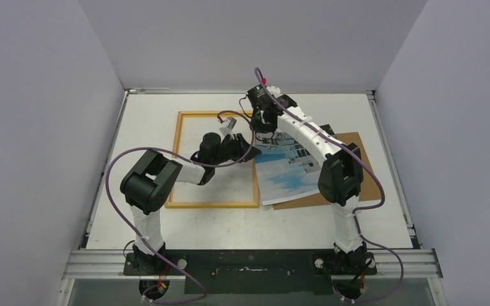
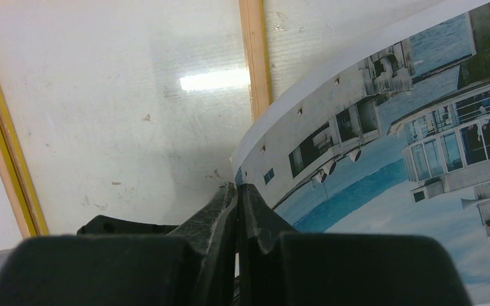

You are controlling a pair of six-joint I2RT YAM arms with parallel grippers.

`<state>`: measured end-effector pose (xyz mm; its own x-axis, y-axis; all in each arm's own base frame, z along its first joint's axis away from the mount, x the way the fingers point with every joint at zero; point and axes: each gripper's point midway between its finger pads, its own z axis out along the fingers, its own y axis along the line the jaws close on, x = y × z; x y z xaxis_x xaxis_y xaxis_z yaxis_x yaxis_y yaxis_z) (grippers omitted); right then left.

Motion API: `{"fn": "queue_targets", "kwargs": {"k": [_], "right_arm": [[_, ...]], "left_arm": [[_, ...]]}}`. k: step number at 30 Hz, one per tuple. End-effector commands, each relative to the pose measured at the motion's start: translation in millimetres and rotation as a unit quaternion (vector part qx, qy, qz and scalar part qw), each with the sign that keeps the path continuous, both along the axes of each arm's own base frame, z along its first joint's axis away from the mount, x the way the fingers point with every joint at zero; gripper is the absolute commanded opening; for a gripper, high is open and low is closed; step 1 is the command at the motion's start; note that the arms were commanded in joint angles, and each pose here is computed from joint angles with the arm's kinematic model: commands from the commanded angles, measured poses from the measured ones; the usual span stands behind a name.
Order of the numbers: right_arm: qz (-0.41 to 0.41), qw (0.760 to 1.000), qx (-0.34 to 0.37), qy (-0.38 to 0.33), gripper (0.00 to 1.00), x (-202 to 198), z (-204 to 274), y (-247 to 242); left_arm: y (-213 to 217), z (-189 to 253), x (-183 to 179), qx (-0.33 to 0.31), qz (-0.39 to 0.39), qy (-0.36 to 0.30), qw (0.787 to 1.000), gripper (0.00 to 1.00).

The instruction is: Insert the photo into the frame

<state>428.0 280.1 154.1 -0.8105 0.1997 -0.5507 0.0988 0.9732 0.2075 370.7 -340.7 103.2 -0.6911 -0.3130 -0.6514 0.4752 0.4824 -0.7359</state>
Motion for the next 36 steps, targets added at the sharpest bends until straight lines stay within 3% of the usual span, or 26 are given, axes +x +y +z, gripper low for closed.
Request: {"fn": "queue_targets", "kwargs": {"k": [1,6,13,17,27,32,36], "right_arm": [[-0.024,0.998,0.044,-0.028,0.00,12,26,0],[-0.039,0.997,0.060,-0.025,0.01,16,30,-11],[-0.074,0.986,0.140,-0.044,0.48,24,49,-29],[-0.068,0.977,0.182,-0.088,0.63,27,77,-38],[-0.028,0.945,0.231,-0.231,0.75,15,138,-79],[0.043,0.945,0.183,-0.266,0.75,3,148,-79],[0.140,0.940,0.073,-0.304,0.75,-13,138,-76]], "left_arm": [[-9,35,18,-0.035,0.018,-0.051,0.998,0.27],[-4,38,18,-0.030,0.029,-0.057,0.997,0.01],[8,55,26,-0.025,0.035,-0.054,0.998,0.00],[26,67,36,-0.021,0.045,-0.035,0.998,0.00],[81,122,52,-0.019,0.043,-0.038,0.998,0.00],[98,153,55,-0.002,0.036,-0.023,0.999,0.00],[117,163,56,0.022,0.053,0.049,0.997,0.00]]}}
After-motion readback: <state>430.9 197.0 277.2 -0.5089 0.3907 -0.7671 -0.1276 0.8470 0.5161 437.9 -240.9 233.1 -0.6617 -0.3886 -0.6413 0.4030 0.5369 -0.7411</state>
